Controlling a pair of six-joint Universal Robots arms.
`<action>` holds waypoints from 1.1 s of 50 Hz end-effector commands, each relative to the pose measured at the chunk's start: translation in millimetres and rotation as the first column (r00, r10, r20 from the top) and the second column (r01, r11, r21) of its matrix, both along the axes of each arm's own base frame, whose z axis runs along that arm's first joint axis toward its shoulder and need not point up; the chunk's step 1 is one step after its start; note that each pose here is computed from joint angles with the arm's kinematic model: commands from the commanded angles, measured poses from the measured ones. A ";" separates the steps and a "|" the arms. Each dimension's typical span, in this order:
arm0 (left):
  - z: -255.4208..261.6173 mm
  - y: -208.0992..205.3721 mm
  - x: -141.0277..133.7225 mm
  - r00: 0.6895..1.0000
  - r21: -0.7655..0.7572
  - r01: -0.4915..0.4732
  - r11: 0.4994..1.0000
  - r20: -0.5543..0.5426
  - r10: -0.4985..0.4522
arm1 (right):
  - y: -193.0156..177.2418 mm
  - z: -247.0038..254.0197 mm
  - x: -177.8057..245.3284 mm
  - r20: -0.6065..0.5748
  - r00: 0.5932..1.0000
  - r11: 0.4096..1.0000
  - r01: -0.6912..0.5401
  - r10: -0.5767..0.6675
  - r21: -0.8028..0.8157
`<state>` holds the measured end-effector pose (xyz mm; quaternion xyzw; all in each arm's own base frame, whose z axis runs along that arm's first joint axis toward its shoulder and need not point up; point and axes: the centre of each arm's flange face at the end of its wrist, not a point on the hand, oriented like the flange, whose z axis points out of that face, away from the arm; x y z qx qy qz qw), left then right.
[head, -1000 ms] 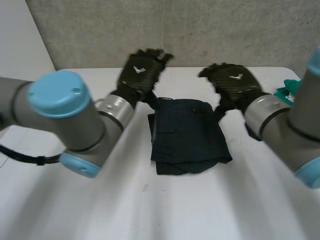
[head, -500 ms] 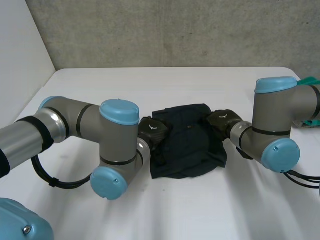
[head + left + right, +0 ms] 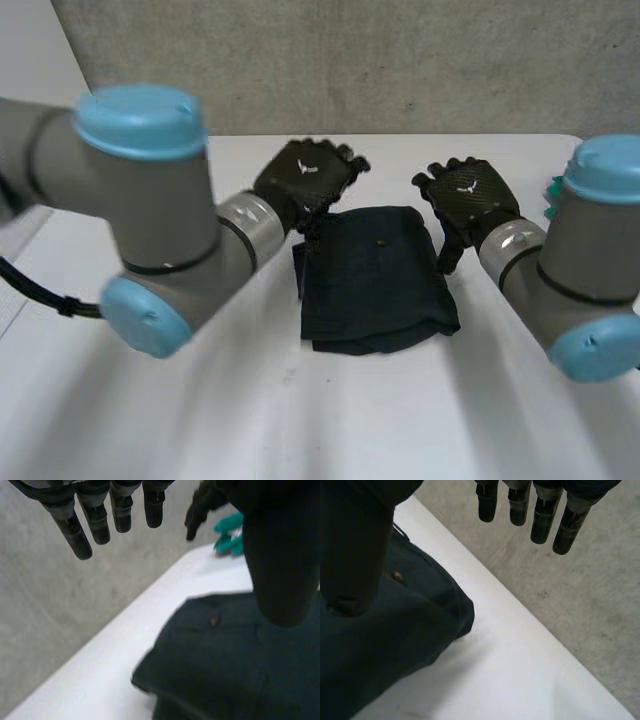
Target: Fold the laundry.
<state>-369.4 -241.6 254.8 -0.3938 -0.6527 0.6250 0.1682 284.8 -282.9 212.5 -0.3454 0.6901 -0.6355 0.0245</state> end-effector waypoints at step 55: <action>36.1 22.3 26.1 0.983 0.122 0.177 0.977 -0.074 -0.169 | -70.1 -42.1 -29.7 -0.053 0.995 0.979 -0.096 0.088 -0.182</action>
